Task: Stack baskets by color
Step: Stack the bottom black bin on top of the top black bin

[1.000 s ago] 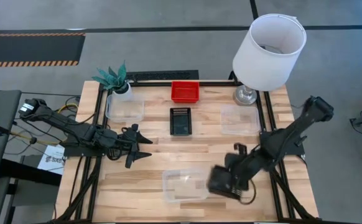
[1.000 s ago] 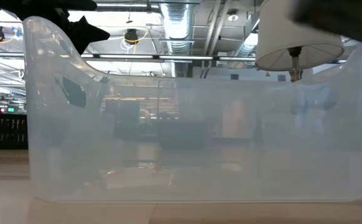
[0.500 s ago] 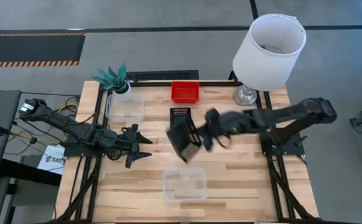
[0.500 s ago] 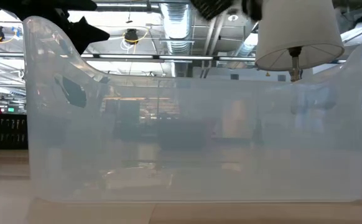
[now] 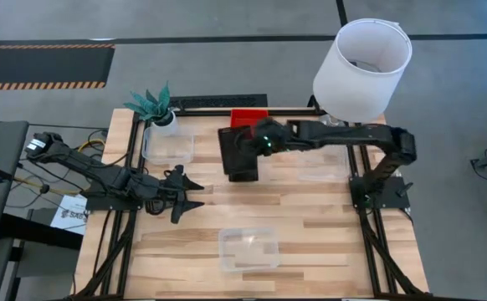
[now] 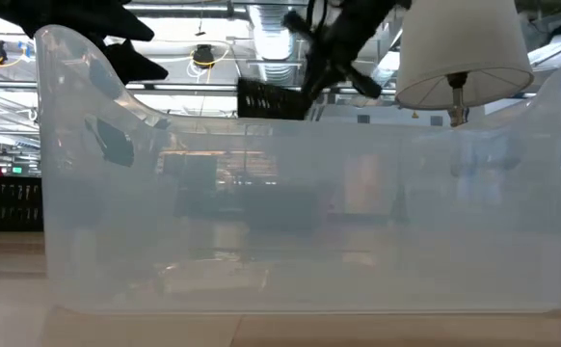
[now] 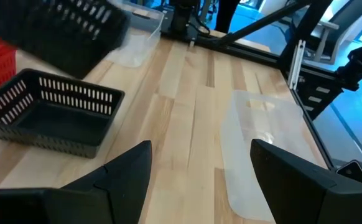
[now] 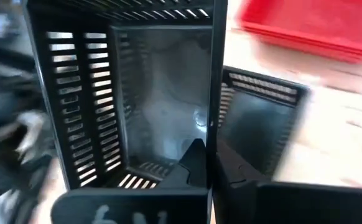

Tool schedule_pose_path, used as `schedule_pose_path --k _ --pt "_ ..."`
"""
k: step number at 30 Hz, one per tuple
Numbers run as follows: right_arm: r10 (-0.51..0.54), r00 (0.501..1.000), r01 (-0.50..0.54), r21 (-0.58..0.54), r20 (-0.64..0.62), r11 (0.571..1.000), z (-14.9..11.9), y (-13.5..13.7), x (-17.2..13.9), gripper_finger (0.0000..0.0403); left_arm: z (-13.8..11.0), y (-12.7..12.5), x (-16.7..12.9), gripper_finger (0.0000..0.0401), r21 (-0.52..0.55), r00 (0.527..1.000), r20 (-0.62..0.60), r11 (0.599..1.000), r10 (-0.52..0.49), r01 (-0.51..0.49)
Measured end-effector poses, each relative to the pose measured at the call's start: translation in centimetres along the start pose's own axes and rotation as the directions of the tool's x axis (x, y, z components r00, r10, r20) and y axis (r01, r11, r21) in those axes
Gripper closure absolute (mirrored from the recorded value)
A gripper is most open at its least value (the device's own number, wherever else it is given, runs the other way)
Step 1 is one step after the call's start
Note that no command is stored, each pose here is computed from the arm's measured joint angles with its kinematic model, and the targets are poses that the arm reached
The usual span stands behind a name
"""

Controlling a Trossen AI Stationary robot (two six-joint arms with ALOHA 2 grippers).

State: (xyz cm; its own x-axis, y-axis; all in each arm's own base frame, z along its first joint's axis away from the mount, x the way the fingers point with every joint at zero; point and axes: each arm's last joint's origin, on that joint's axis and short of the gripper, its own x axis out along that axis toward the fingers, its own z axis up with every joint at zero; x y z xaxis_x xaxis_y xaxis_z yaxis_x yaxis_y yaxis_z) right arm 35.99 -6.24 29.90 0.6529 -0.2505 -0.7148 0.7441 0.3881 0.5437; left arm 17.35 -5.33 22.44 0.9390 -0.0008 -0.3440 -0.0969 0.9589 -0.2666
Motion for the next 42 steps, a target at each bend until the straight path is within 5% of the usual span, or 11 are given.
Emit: schedule_pose_path --k 7,17,42 --pt "-0.081 0.987 0.092 0.068 -0.141 0.993 0.2 -1.8 4.2 0.0396 -0.1 0.0 0.0 0.0141 0.008 1.000 -0.019 1.000 -0.013 0.014" --pt "-0.140 0.972 0.166 0.129 -0.189 0.978 0.0 -3.0 6.4 0.0396 -0.5 0.1 0.0 0.0141 -0.005 0.998 -0.056 1.000 -0.009 0.009" --pt "-0.247 0.935 0.295 0.174 -0.253 0.939 -0.5 -4.7 6.9 0.0396 -0.3 0.0 0.0 0.0141 -0.027 0.999 -0.042 1.000 -0.017 0.015"
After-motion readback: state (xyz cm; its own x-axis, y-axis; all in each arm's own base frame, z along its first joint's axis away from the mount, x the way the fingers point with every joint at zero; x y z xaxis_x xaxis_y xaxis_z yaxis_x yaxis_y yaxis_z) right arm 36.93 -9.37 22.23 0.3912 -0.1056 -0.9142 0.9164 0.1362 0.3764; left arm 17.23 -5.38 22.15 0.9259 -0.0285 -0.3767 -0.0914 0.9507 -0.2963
